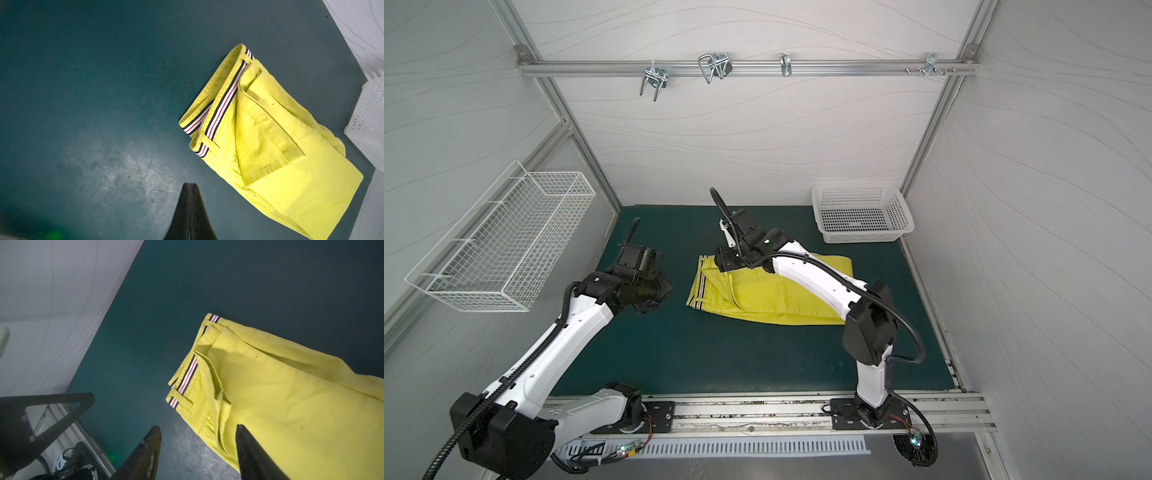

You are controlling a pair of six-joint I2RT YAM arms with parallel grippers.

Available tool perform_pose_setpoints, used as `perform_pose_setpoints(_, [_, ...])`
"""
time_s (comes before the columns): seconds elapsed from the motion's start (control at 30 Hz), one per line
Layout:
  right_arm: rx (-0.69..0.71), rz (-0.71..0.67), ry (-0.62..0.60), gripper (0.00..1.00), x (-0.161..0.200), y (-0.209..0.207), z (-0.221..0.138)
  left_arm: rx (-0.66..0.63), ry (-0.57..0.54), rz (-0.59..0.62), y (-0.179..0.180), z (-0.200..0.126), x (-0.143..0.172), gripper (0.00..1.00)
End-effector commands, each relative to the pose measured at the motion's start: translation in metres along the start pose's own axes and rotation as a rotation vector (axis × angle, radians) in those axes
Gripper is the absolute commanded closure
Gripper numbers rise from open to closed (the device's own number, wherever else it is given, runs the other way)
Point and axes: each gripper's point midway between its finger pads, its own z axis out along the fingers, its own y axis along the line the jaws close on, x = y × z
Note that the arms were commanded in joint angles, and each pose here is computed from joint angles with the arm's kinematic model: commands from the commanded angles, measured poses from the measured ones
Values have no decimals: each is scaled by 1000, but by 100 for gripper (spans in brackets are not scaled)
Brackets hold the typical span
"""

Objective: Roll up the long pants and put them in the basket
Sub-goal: Fold the long pant at the center of the board.

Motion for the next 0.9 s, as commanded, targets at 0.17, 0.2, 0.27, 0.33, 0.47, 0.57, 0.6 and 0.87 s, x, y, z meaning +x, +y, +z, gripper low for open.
perform_pose_setpoints(0.17, [49,50,199,73,65,-40,76,22,-31,-14,-8,-5,-10,100])
perform_pose_setpoints(0.2, [42,62,212,74,71,-39,83,22,-32,-12,-8,-6,-11,100])
perform_pose_setpoints(0.27, [14,75,241,77,79,-33,95,23,-37,-9,-8,-9,-12,100])
perform_pose_setpoints(0.33, [1,79,260,78,85,-25,103,21,-45,-6,-7,-11,-13,100])
perform_pose_setpoints(0.47, [-65,83,269,78,90,-3,111,23,-48,-7,-7,-12,-14,100])
perform_pose_setpoints(0.57, [-67,104,287,84,88,-8,111,36,-34,-11,-10,-10,-12,100])
perform_pose_setpoints(0.6, [-54,105,272,85,82,-13,104,46,-28,-12,-13,-10,-11,100])
perform_pose_setpoints(0.87, [235,111,120,77,48,-120,-6,107,-2,131,-63,8,26,100])
